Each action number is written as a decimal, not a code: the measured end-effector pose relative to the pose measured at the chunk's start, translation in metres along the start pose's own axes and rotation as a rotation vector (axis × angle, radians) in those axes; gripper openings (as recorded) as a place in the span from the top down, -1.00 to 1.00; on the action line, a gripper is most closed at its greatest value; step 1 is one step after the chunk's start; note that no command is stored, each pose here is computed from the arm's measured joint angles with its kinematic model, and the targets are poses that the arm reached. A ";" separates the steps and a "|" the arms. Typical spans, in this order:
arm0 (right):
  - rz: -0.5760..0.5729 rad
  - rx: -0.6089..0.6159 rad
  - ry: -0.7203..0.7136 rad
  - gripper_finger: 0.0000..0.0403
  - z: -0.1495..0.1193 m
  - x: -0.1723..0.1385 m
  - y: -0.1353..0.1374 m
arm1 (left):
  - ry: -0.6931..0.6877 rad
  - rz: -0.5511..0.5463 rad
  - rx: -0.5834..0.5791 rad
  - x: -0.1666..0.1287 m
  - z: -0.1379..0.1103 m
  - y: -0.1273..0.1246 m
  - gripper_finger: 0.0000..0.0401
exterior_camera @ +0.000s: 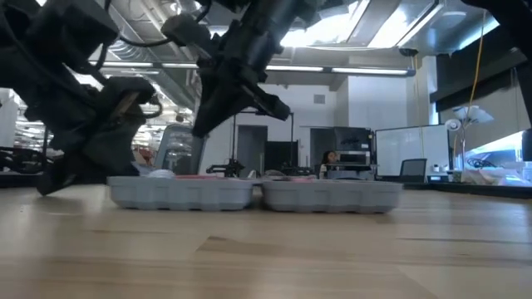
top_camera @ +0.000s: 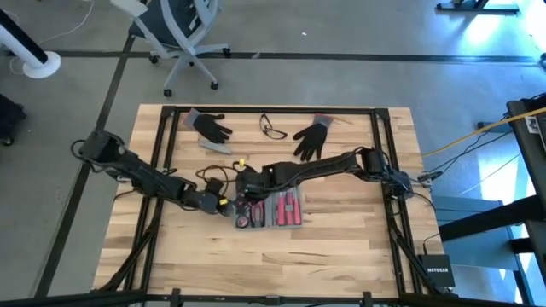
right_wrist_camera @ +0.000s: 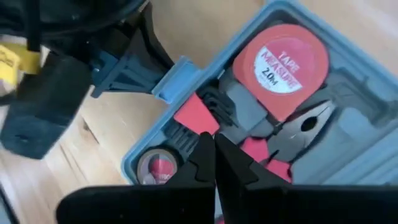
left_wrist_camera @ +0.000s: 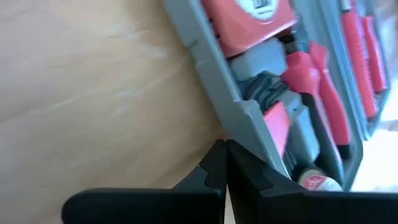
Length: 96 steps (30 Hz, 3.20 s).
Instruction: Prefit tool cases
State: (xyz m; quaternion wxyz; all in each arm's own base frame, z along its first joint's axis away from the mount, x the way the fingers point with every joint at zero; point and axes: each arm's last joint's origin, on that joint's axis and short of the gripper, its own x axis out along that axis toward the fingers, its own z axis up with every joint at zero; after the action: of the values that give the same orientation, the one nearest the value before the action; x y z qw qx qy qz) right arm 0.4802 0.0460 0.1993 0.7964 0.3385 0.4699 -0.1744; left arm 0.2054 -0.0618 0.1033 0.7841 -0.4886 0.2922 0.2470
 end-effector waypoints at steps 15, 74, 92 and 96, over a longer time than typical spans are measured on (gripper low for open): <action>-0.019 -0.178 0.023 1.00 -0.005 -0.036 0.004 | -0.057 -0.093 0.070 0.015 0.008 -0.011 1.00; 0.095 -0.042 0.030 1.00 -0.015 -0.002 -0.048 | -0.055 -0.020 0.066 -0.008 0.006 0.017 1.00; -0.067 -0.033 0.113 1.00 -0.026 0.026 -0.066 | -0.060 -0.019 0.057 -0.008 0.006 0.017 1.00; -0.064 -0.067 0.144 1.00 -0.032 0.037 -0.065 | -0.062 -0.019 0.043 -0.008 0.006 0.017 1.00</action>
State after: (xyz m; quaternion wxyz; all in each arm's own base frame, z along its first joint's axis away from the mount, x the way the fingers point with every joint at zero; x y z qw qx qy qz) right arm 0.4398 0.0242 0.1320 0.7654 0.3082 0.5421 -0.1591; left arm 0.1892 -0.0500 0.1004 0.8054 -0.4666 0.2683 0.2482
